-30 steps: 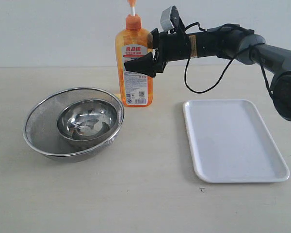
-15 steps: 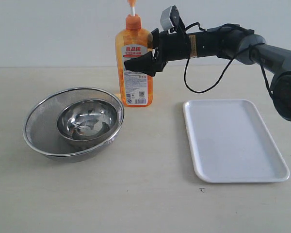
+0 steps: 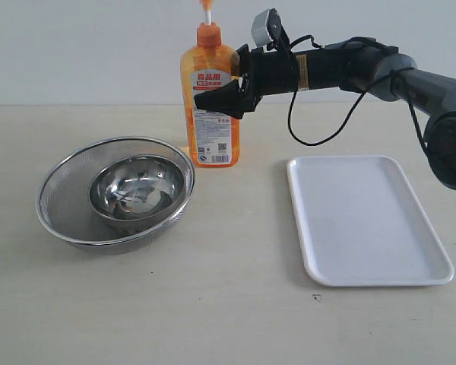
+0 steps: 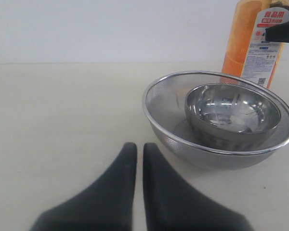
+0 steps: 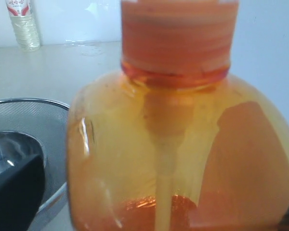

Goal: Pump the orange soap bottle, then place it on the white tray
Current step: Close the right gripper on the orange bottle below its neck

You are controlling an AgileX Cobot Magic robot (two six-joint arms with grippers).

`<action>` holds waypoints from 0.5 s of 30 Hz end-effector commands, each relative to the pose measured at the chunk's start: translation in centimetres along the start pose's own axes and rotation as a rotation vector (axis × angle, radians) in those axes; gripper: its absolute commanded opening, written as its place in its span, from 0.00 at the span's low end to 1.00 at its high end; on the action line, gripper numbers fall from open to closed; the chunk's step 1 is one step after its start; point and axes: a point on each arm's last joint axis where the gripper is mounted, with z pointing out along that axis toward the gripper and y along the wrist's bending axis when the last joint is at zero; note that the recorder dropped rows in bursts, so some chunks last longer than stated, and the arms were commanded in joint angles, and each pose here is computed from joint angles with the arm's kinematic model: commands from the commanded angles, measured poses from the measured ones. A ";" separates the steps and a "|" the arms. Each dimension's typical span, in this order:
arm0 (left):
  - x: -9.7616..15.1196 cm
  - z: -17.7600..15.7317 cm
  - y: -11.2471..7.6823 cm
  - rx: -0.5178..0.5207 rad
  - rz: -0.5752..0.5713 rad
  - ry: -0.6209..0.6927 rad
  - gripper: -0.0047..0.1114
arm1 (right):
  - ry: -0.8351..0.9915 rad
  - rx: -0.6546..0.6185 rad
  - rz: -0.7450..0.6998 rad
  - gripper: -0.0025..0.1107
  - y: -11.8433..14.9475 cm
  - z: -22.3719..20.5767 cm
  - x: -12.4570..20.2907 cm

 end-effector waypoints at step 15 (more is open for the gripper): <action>0.1 0.0 0.0 -0.001 -0.016 -0.003 0.08 | -0.031 -0.001 0.020 0.95 0.0 0.0 -0.4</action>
